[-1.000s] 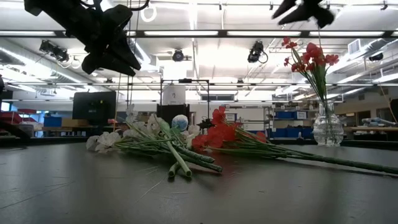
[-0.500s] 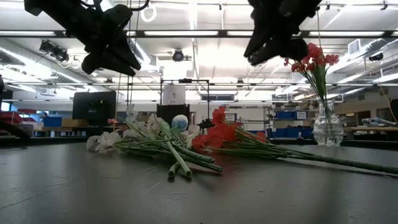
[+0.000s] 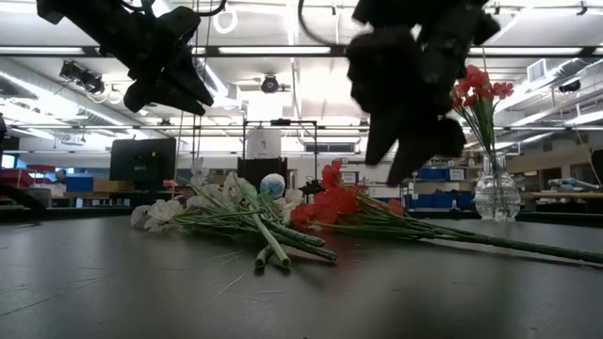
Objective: Sort flowers into vase by color
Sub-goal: Put the red flowers into the transparent vase
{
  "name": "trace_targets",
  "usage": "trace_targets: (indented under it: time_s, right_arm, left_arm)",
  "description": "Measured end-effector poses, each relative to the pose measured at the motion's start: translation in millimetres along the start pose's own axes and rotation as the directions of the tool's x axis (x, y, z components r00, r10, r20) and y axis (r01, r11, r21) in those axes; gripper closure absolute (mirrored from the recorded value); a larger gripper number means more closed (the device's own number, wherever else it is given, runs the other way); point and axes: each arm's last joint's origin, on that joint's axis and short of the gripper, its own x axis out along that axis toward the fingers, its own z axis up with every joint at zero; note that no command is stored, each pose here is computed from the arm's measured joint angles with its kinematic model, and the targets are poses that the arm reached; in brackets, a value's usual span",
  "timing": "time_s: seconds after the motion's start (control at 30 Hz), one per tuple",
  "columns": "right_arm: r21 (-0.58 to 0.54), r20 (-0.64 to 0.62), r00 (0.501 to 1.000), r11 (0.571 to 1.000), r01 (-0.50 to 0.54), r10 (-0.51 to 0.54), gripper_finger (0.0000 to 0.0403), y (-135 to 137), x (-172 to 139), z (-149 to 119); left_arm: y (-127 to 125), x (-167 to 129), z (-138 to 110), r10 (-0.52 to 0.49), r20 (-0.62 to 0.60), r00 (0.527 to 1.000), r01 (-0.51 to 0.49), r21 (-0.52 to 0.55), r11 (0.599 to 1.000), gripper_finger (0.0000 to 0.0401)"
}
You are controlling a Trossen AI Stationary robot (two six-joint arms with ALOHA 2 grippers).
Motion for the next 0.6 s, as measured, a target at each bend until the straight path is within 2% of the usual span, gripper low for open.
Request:
trace_targets:
  time_s: [0.13,0.3,0.6]
  right_arm:
    - [0.019,-0.045,0.998,0.999,0.04,-0.039,0.0176,-5,19,-2]
    - [0.016,-0.042,0.996,0.996,0.083,-0.083,0.0186,-9,33,-3]
    - [0.003,-0.053,0.997,0.998,0.064,-0.063,0.0274,-10,60,-2]
  left_arm:
    - [0,0,0,-0.016,-0.013,1.0,0.016,0.0,1.0,0.0257]
    - [-1,0,-1,-0.041,-0.033,0.999,0.041,0.0,0.999,0.0257]
    - [-2,-1,-2,-0.046,-0.035,0.998,0.046,0.003,0.999,0.0257]
